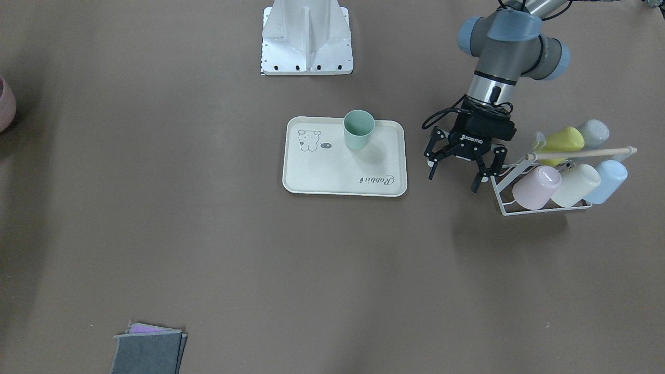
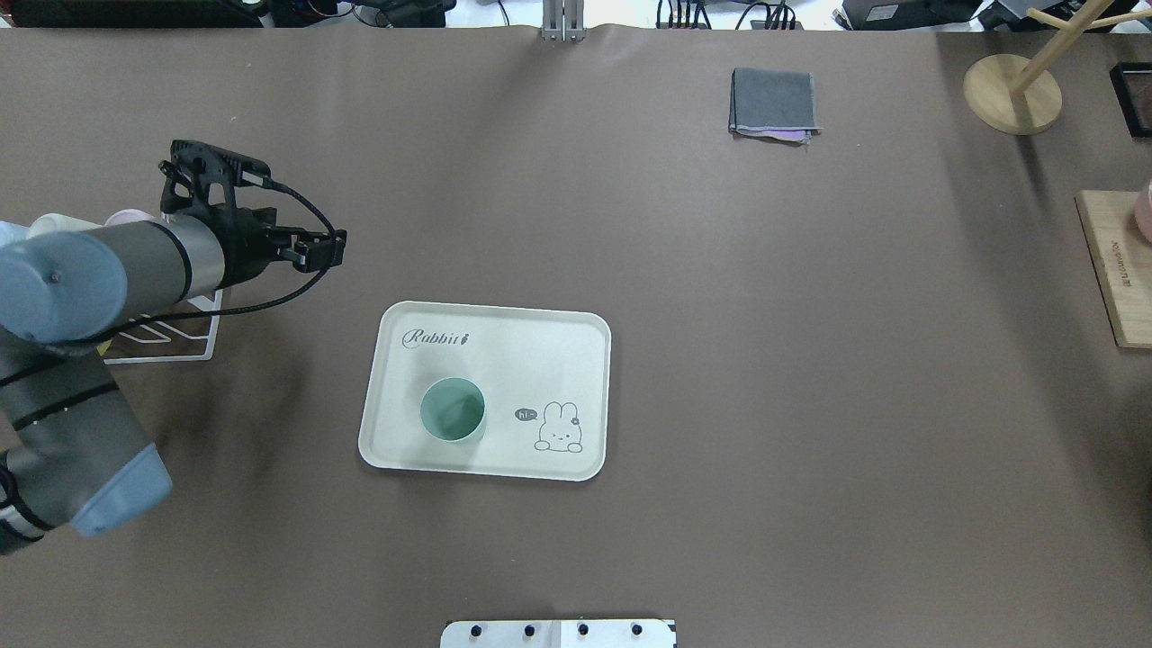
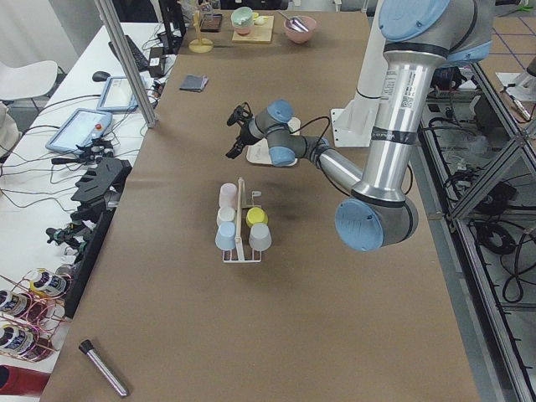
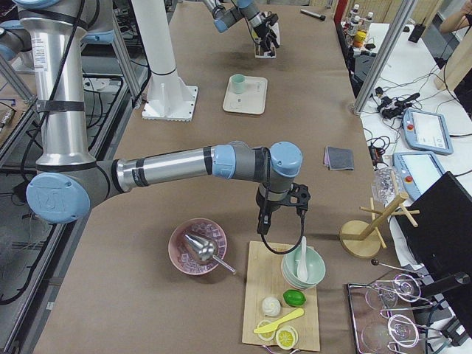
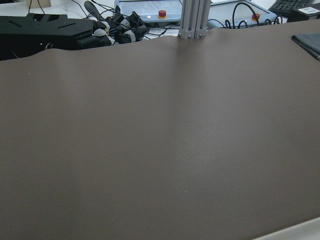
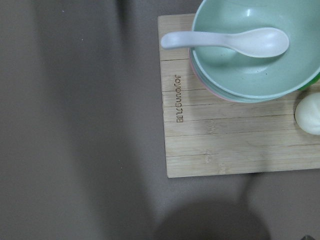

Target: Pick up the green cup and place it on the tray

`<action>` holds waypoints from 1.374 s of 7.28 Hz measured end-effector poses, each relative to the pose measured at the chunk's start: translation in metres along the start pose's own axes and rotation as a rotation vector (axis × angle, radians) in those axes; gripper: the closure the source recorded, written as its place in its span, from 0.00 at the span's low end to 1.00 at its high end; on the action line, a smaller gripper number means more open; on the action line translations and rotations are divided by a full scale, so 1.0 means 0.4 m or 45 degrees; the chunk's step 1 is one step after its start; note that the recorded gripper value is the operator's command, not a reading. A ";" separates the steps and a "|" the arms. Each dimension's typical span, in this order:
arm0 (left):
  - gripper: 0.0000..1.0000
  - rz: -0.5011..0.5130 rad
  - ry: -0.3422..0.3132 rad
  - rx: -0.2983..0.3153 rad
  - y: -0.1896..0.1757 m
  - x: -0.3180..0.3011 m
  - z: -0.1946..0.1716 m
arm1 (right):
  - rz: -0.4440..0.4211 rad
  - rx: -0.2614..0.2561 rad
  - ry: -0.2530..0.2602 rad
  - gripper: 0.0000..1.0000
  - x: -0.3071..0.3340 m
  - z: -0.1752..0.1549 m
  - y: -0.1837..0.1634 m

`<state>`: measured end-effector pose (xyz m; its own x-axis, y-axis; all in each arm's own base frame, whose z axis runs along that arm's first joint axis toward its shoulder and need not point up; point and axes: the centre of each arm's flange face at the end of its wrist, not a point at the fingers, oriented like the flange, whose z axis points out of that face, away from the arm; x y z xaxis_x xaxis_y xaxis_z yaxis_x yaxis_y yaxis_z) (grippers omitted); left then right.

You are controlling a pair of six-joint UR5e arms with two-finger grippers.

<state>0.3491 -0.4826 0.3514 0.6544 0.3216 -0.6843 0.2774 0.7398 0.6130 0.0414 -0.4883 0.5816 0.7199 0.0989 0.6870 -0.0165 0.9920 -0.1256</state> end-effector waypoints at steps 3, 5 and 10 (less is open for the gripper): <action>0.02 -0.024 -0.072 -0.205 -0.227 -0.224 0.012 | 0.000 0.000 0.000 0.00 0.000 0.000 0.000; 0.02 -0.089 -0.123 -0.379 -0.330 -0.410 -0.048 | 0.001 0.000 0.000 0.00 0.000 0.000 0.000; 0.02 -0.261 -0.126 -0.769 -0.374 -0.725 -0.289 | 0.009 -0.005 0.000 0.00 0.005 0.006 -0.003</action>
<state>0.0366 -0.6181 0.4124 0.6998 0.1036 -0.7068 -0.0224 0.9921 0.1233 0.0413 -0.4890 0.5847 0.7197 0.1062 0.6861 -0.0192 0.9909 -0.1332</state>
